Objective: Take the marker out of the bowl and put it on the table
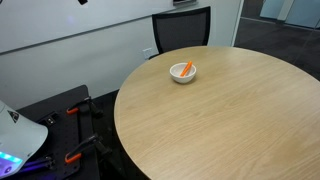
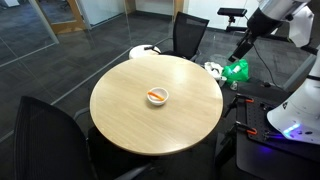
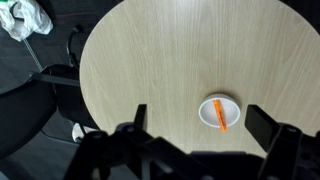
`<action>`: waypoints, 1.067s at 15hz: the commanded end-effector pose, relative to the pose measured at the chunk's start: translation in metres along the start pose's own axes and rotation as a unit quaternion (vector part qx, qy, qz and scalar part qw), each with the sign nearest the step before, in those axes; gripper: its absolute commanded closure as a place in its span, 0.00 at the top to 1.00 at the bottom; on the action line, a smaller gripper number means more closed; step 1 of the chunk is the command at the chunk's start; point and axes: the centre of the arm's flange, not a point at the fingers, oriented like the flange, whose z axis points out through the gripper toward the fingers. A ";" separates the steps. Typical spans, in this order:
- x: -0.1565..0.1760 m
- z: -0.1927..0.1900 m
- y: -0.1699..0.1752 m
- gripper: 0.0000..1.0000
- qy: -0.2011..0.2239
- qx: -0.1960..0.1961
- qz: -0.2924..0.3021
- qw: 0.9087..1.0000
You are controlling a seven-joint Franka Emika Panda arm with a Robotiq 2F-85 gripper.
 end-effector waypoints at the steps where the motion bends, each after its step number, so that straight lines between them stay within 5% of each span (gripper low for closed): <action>1: 0.034 0.012 0.009 1.00 0.030 0.003 -0.020 0.999; 9: 0.109 0.055 0.024 1.00 0.095 0.047 -0.097 0.990; 16: 0.148 0.108 -0.002 1.00 0.089 0.072 -0.135 0.984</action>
